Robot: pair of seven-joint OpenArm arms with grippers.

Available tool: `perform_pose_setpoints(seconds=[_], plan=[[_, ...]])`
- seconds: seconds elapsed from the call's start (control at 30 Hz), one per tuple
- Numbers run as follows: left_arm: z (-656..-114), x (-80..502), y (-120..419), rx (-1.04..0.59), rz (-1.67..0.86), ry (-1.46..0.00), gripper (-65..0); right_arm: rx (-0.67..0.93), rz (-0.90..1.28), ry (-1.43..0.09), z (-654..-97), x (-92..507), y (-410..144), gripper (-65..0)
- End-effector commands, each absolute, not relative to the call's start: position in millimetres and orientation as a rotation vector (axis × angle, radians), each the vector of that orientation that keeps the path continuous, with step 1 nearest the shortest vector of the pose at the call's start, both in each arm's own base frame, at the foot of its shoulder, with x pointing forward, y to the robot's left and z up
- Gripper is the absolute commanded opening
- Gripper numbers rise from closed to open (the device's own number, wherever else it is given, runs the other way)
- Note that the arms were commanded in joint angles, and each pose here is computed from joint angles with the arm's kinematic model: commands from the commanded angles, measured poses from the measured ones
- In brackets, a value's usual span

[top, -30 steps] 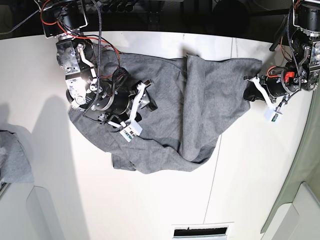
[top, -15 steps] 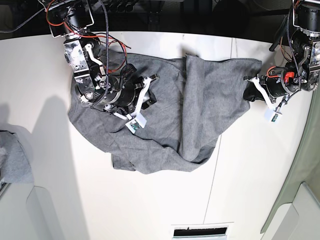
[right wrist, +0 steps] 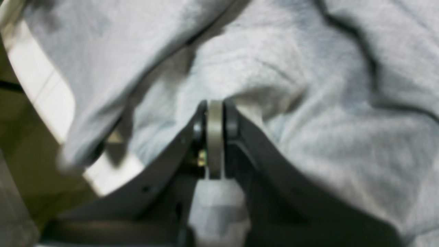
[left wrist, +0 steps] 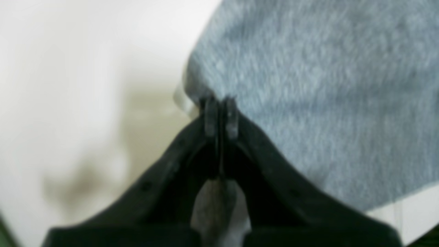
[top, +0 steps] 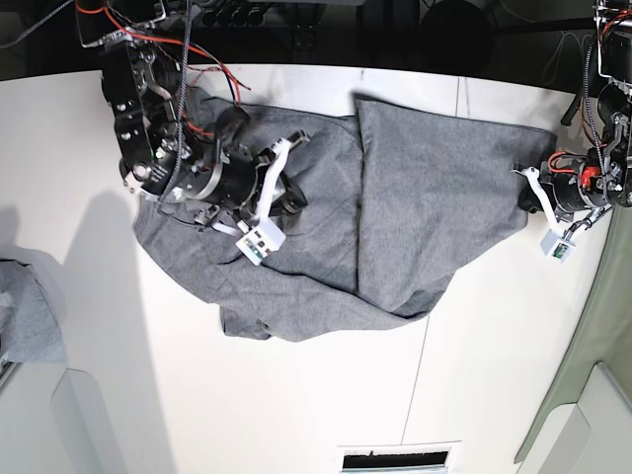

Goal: Layout the t-shirt on the table in an organized manner, then fold the t-shirt properly
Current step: 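Lift and stretch the shirt between both grippers, spreading it wide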

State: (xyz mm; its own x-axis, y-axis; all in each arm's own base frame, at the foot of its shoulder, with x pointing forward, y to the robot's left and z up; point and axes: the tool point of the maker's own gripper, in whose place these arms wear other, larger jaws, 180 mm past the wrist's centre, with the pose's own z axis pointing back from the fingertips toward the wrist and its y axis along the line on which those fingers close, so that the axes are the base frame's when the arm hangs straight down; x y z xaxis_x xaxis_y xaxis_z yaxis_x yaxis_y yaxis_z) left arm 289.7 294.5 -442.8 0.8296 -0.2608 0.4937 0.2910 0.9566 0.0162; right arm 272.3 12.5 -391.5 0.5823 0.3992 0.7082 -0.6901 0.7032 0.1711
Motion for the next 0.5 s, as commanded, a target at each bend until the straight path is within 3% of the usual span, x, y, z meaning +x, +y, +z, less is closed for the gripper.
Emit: perform_pose_setpoints(seconds=[0.0,0.47], plan=[[-427.3,305.2,300.7,-0.044,-0.296,-0.556,-65.0,0.471,0.682,-0.729,-378.5,269.2,10.4,-65.0],[-426.9,306.1,305.5,-0.015,-0.309,-0.533,-65.0,0.432,0.817,-0.503,-388.7,117.6,-40.6,-65.0]])
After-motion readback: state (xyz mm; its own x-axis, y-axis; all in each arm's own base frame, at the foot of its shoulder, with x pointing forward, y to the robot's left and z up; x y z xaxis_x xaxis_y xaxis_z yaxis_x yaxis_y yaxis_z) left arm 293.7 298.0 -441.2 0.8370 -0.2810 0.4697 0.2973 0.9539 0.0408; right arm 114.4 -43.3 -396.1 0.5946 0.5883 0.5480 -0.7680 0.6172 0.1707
